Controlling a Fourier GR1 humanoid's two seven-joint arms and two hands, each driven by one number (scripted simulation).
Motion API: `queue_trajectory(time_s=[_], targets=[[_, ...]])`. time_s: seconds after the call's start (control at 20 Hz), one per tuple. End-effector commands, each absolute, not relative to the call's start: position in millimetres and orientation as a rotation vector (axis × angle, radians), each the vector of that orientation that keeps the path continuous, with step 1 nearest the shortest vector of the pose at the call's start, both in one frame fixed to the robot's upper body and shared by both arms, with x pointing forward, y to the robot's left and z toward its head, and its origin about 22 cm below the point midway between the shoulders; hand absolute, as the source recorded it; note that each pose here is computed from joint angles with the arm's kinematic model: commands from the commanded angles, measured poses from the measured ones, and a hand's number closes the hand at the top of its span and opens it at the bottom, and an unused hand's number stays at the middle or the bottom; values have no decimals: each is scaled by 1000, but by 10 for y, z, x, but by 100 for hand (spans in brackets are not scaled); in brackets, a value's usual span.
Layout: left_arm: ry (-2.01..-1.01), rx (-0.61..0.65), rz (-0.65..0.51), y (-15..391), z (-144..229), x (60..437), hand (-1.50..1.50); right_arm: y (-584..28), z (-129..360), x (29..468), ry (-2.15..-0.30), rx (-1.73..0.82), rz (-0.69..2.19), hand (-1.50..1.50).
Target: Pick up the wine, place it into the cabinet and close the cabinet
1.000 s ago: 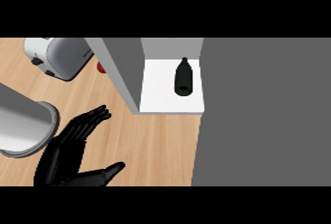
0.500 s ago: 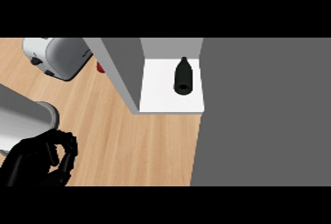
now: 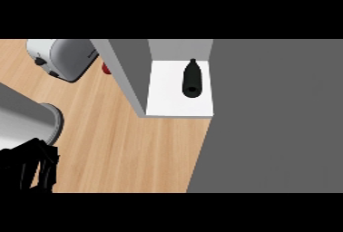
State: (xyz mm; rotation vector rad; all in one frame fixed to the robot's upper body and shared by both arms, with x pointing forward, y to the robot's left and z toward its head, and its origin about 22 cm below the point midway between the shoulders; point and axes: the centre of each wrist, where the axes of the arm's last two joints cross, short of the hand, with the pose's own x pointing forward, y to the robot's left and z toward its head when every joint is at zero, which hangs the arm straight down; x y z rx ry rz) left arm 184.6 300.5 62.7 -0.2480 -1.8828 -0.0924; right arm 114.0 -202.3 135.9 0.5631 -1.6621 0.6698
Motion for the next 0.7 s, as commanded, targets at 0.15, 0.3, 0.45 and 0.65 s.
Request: queue_trajectory(time_s=[0.15, 0.3, 0.45, 0.65], targets=[[-1879, -261, -109, 3157, 608, 1865, 150, -1724, 1723, 1171, -1735, 794, 740, 150], [-1865, -283, -109, 3228, 691, 1827, 150, -1482, 1714, 1360, -1732, 790, 738, 150], [-1868, -273, -108, 3278, 702, 1834, 150, -1402, 1800, 1501, -1708, 814, 755, 150], [-1860, -265, -112, 3308, 676, 1748, 150, -984, 1994, 1526, -1709, 826, 754, 150]])
